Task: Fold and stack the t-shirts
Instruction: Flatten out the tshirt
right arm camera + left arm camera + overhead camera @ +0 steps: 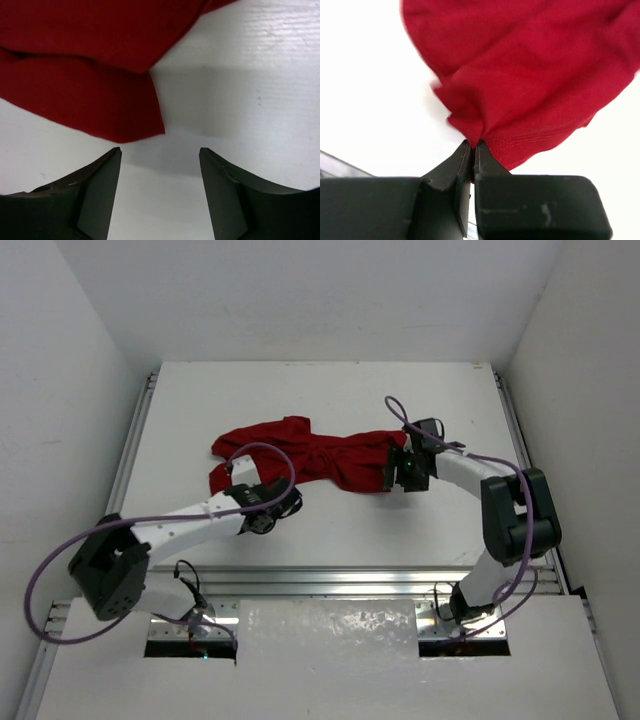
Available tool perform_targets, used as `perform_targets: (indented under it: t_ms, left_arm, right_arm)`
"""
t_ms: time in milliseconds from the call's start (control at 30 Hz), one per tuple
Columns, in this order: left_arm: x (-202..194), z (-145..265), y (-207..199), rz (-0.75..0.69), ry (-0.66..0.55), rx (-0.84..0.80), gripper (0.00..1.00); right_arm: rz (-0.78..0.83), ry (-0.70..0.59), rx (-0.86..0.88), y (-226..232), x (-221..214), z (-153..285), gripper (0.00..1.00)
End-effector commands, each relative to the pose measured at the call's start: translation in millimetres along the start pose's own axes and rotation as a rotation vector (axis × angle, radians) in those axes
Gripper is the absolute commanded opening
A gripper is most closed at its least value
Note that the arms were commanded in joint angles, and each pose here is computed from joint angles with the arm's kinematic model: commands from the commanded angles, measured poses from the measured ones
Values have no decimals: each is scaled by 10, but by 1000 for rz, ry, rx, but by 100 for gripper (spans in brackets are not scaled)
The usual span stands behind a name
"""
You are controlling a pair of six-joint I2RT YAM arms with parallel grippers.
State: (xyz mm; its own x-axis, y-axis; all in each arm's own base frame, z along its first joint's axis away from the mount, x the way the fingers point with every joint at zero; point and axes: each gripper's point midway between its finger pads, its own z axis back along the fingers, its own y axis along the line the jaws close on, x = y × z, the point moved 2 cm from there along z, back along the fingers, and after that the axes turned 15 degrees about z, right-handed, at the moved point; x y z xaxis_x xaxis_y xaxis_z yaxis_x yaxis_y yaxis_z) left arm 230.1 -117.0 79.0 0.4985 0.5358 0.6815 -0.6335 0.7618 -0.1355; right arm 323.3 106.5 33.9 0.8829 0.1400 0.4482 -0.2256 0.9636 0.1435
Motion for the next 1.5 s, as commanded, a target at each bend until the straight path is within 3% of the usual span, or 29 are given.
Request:
perform_targets:
  t_ms: [0, 100, 133, 300, 433, 533, 567, 633, 667, 733, 767, 800, 867, 933, 1000, 1067, 1100, 1133, 1200, 1267, 1367, 1467]
  left_arm:
    - [308, 170, 167, 79, -93, 11, 0]
    - [346, 198, 166, 86, -91, 1, 0]
    - [343, 196, 176, 83, -90, 4, 0]
    - [388, 207, 181, 84, -108, 5, 0]
    - [503, 275, 181, 86, -135, -1, 0]
    - [777, 488, 148, 84, -178, -16, 0]
    - [1021, 691, 30, 119, -208, -59, 0]
    - [1448, 1099, -42, 167, -265, -111, 0]
    - [1591, 1278, -35, 181, -282, -145, 0]
    - [1929, 1840, -102, 224, -311, -313, 0]
    - [2000, 2033, -129, 104, -321, -391, 0]
    - [2095, 2343, -353, 131, -313, -570, 0]
    - [2311, 2793, -228, 112, -296, -823, 0]
    - [2665, 3239, 21, 250, -307, -1010, 0]
    - [3051, 3576, 356, 332, -354, -1085, 0]
    - [3236, 3723, 414, 294, -406, -1082, 0]
    - [3486, 3967, 635, 361, -452, -1129, 0]
    - [3502, 4059, 451, 309, -451, -1152, 0]
    - [3743, 4279, 642, 320, -557, -1154, 0]
    - [3792, 4303, 511, 325, -574, -1162, 0]
    - [3771, 4063, 501, 345, -584, -1046, 0]
    - [3688, 3824, 284, 267, -580, -954, 0]
  right_arm:
    - [27, -44, 56, 112, 245, -127, 65]
    - [8, -11, 65, 115, 259, -315, 61]
    - [0, 12, 89, 160, 227, -343, 50]
    - [-5, 23, 54, 235, 114, -349, 35]
    - [-13, 3, 33, 231, 167, -250, 0]
    - [21, -59, -8, 308, 220, 124, 0]
    - [38, -192, -24, 369, 461, 567, 0]
    - [59, -262, -33, 493, 504, 1103, 0]
    - [63, -416, -25, 568, 721, 1674, 0]
    - [57, -455, -61, 533, 658, 2153, 0]
    - [58, -572, -43, 576, 763, 2649, 0]
    - [73, -577, -51, 558, 690, 2848, 0]
    - [92, -726, -40, 598, 793, 3523, 0]
    - [128, -770, -70, 556, 729, 3930, 0]
    - [143, -861, -96, 535, 743, 4528, 0]
    - [141, -928, -126, 502, 745, 4977, 0]
    - [140, -955, -127, 502, 738, 5112, 0]
    - [131, -1002, -133, 487, 714, 5290, 0]
    - [132, -1006, -133, 477, 668, 5297, 0]
    - [131, -989, -134, 474, 689, 5152, 0]
    - [124, -981, -151, 444, 687, 5097, 0]
    - [130, -944, -179, 430, 823, 4936, 0]
